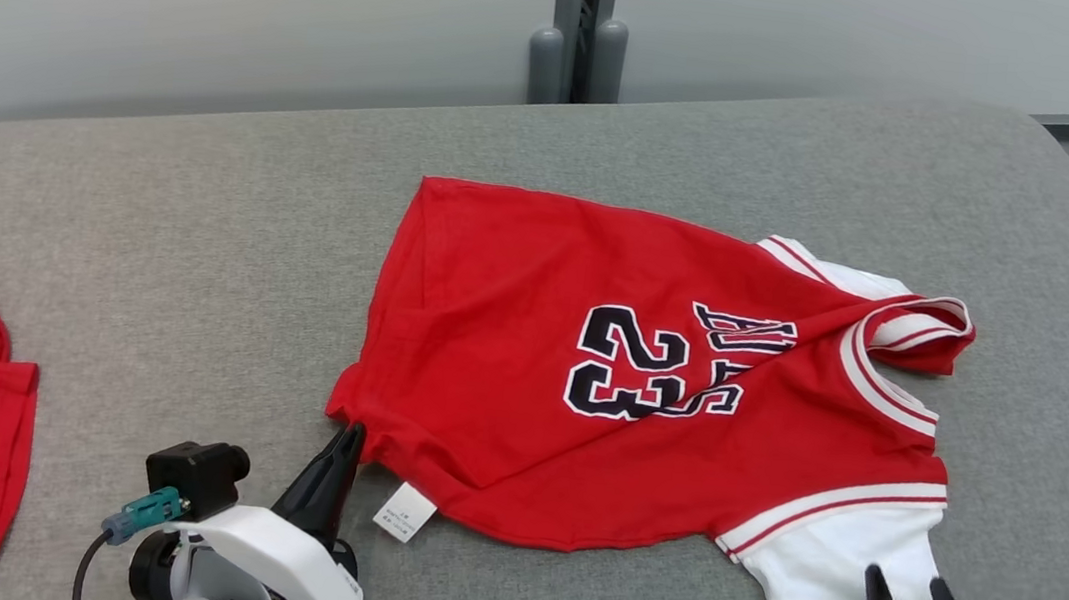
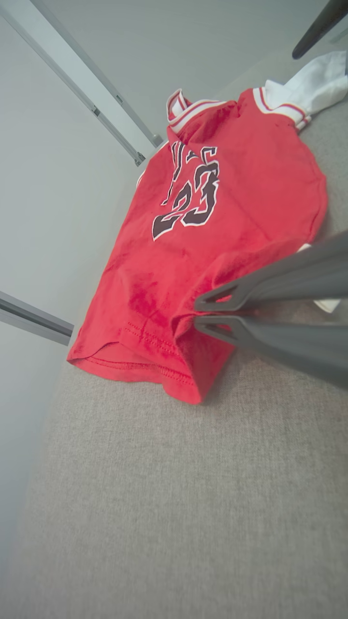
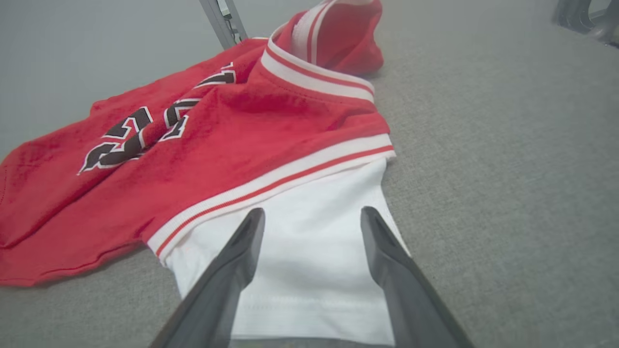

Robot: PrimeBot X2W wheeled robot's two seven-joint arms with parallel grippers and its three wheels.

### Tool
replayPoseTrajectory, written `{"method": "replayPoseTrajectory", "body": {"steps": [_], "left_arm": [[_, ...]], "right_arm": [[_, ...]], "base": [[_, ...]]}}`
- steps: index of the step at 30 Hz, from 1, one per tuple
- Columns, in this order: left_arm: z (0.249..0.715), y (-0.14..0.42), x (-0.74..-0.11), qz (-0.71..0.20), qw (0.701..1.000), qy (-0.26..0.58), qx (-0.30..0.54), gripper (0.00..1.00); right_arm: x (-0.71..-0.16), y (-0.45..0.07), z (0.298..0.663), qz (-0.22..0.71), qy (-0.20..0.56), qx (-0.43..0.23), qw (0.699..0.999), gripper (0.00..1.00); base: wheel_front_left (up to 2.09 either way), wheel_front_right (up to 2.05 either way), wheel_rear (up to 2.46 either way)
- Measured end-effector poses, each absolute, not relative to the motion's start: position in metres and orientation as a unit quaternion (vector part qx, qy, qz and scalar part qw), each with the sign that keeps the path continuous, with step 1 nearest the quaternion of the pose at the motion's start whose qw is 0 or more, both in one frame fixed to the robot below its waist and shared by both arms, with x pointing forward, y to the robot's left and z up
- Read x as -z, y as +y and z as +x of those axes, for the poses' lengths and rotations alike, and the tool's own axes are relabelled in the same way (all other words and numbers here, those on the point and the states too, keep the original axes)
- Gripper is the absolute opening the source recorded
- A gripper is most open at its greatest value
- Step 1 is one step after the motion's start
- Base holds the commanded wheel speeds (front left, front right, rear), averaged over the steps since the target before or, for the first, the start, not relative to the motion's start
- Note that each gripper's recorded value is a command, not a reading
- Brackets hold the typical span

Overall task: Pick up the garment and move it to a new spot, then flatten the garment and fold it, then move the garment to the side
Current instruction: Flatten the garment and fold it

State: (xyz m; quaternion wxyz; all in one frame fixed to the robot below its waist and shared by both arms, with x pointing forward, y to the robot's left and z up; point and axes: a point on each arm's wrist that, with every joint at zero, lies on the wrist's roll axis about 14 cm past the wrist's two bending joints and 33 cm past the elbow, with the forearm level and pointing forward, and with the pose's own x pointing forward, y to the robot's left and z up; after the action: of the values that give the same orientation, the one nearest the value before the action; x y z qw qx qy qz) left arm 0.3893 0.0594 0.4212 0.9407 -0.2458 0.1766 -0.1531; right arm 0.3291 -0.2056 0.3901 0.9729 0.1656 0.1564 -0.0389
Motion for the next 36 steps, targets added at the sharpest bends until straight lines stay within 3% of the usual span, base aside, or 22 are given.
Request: {"method": "replayPoseTrajectory", "body": {"steps": [9,21,22,24,25,26,27,36], "left_arm": [[0.392,0.047,-0.413,-0.232,0.939,0.188,0.170,0.00],[0.396,0.044,-0.408,-0.232,0.937,0.195,0.174,0.00],[0.396,0.045,-0.407,-0.231,0.937,0.195,0.173,0.00],[0.396,0.046,-0.407,-0.231,0.938,0.195,0.171,0.00],[0.396,0.047,-0.407,-0.231,0.938,0.195,0.171,0.00],[0.396,0.048,-0.407,-0.230,0.938,0.194,0.169,0.00],[0.396,0.048,-0.408,-0.230,0.939,0.193,0.169,0.00],[0.395,0.057,-0.411,-0.230,0.942,0.187,0.159,0.00]], "right_arm": [[-0.370,-0.237,0.299,0.141,0.189,0.104,0.966,1.00],[-0.353,-0.225,0.305,0.153,0.228,0.092,0.957,1.00],[-0.351,-0.222,0.304,0.155,0.232,0.090,0.956,0.93],[-0.346,-0.219,0.302,0.169,0.242,0.090,0.951,0.48],[-0.346,-0.217,0.303,0.173,0.244,0.089,0.950,0.33],[-0.346,-0.214,0.304,0.170,0.244,0.082,0.951,0.04],[-0.347,-0.211,0.305,0.166,0.243,0.076,0.953,0.00],[-0.374,-0.192,0.333,0.165,0.194,0.036,0.966,0.00]], "base": [[0.00,0.00,0.00],[0.00,0.00,0.00],[0.00,0.00,0.00],[0.00,0.00,0.00],[0.00,0.00,0.00],[0.00,0.00,0.00],[0.00,0.00,0.00],[0.00,0.00,0.00]]}}
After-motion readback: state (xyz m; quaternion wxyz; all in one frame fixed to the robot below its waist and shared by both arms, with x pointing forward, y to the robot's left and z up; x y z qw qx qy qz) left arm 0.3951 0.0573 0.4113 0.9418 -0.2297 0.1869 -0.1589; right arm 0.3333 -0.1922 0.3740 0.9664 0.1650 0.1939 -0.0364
